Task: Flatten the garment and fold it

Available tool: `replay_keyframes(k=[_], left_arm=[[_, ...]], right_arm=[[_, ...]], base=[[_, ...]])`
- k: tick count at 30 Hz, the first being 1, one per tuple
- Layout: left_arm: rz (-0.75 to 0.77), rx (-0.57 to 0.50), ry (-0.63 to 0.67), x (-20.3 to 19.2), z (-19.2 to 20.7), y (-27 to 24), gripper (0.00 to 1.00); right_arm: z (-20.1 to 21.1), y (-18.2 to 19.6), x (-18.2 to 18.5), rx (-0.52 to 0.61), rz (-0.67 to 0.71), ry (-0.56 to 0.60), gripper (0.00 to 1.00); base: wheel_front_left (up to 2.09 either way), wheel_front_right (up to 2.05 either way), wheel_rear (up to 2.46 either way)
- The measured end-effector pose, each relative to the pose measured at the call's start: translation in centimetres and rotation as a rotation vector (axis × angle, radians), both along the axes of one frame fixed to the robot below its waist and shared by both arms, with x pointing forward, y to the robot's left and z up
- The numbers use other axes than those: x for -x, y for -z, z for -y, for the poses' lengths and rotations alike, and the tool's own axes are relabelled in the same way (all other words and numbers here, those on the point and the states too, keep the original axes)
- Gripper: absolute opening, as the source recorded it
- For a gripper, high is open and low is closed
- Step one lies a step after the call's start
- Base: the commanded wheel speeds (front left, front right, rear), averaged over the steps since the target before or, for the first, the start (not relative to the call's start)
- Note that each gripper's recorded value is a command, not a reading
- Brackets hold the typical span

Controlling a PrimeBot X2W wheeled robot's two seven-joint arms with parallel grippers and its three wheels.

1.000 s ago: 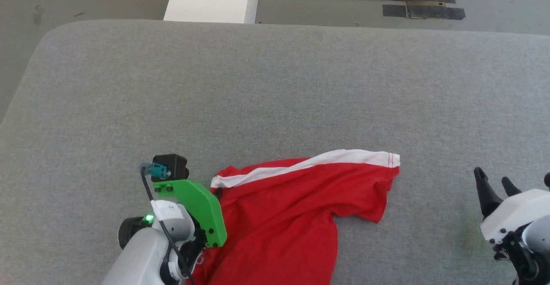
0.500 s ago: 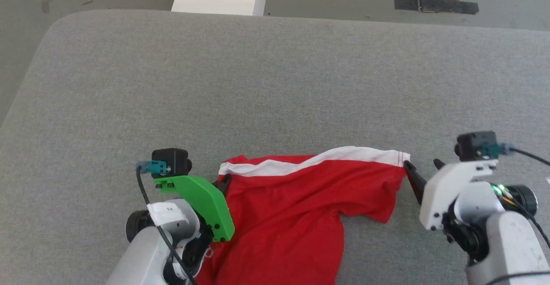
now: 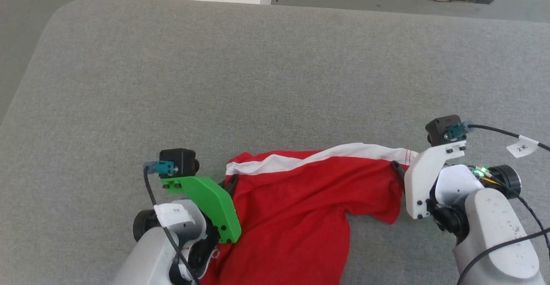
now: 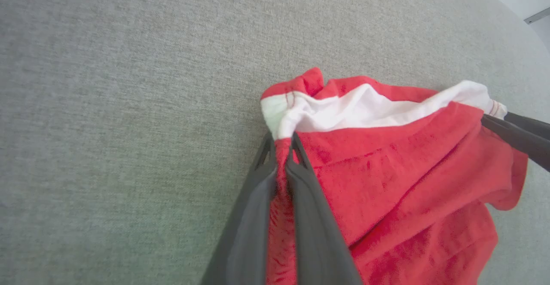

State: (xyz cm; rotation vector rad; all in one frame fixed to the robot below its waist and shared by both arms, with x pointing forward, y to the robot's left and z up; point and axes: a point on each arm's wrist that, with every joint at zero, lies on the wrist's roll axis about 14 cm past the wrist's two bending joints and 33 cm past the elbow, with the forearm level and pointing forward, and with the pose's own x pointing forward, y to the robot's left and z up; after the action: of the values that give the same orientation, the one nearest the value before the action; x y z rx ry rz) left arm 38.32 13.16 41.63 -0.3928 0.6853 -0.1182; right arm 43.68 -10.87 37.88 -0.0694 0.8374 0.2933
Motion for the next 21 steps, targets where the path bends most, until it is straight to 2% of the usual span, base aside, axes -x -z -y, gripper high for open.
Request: replay_keyframes(k=[1,2,8,12,14,17,21], left_arm=[[0.000,0.000,0.001,0.0,0.1,0.0,0.00],[0.001,0.001,0.003,0.0,0.1,0.0,0.00],[0.021,0.008,0.002,-0.2,0.3,-0.5,0.00],[0.085,0.075,-0.024,-1.5,0.2,-2.6,0.00],[0.145,0.106,-0.021,-3.0,0.2,-4.7,0.00],[0.237,0.144,-0.019,-6.2,-0.4,-8.5,0.00],[0.347,0.098,-0.010,-11.3,-1.9,-13.9,0.00]], right_arm=[[-0.1,-0.1,-0.1,0.000,0.003,-0.001,0.08],[-0.1,-0.2,-0.2,-0.001,0.005,-0.002,0.00],[-0.2,-1.1,-0.6,-0.039,0.042,0.009,0.00],[-0.1,-4.0,-2.1,-0.114,0.116,0.032,0.00],[-0.4,-6.7,-3.5,-0.182,0.164,0.040,0.00],[0.0,-11.5,-6.1,-0.209,0.257,0.016,0.00],[-0.5,-18.6,-9.8,-0.282,0.365,-0.017,0.00]], base=[[0.00,0.00,0.00],[0.00,0.00,0.00],[0.00,0.00,0.00],[0.00,0.00,0.00],[0.00,0.00,0.00],[0.00,0.00,0.00],[0.00,0.00,0.00]])
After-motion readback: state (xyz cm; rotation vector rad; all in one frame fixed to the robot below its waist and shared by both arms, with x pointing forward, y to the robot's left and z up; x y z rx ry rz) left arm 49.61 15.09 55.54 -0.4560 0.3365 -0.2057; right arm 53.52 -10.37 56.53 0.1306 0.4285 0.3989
